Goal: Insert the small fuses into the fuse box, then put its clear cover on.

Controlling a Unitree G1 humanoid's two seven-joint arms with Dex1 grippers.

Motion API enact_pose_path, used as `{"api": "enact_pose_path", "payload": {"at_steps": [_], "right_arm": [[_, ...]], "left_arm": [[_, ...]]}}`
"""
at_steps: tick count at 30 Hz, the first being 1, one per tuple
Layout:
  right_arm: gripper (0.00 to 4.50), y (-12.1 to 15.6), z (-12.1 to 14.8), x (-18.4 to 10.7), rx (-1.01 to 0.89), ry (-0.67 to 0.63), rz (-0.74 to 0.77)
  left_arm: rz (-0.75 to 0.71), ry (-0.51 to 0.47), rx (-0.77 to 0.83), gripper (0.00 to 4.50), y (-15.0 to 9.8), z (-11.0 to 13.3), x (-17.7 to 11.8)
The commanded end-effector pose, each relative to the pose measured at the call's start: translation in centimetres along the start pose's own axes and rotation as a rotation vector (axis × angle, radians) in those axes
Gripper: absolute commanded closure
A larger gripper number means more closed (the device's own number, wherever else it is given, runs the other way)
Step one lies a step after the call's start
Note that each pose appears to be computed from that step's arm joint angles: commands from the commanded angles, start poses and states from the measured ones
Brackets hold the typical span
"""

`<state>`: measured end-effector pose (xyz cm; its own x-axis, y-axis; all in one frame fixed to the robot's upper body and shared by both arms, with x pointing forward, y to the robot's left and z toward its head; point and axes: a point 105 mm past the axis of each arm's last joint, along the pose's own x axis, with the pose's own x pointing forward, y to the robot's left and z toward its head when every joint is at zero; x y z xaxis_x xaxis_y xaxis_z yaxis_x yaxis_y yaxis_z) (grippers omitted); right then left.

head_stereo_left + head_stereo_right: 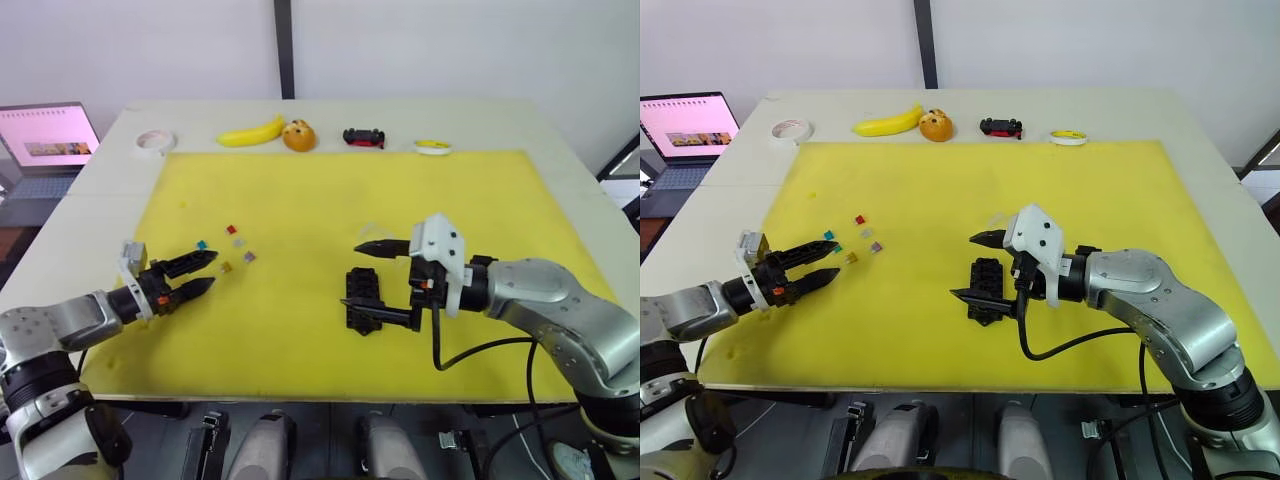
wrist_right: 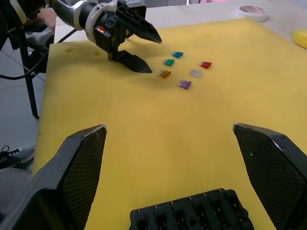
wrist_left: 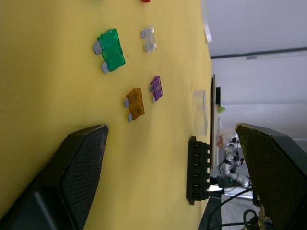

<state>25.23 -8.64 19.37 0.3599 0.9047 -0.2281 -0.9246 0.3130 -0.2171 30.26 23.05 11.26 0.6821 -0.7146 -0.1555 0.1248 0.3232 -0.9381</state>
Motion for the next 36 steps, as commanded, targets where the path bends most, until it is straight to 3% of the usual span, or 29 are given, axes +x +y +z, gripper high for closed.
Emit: {"api": "enact_pose_path", "payload": {"at_steps": [1, 6, 26, 36], "right_arm": [[0.00, -0.2, 1.1, -0.1, -0.042, -0.035, -0.013], [0.00, -0.4, 1.1, -0.2, -0.042, -0.035, -0.018], [0.00, -0.5, 1.2, -0.7, -0.019, -0.041, -0.050], [0.00, -0.3, 1.0, -0.6, -0.037, -0.017, -0.044]], "left_arm": [[0.009, -0.004, -0.017, 0.03, 0.3, -0.1, 0.8], [0.064, 0.009, -0.016, 0.03, 1.2, -0.6, 1.8], [0.043, 0.097, -0.027, 0.03, 1.1, -2.4, 3.5], [0.014, 0.083, -0.046, 0.03, 0.9, -1.8, 4.3]]}}
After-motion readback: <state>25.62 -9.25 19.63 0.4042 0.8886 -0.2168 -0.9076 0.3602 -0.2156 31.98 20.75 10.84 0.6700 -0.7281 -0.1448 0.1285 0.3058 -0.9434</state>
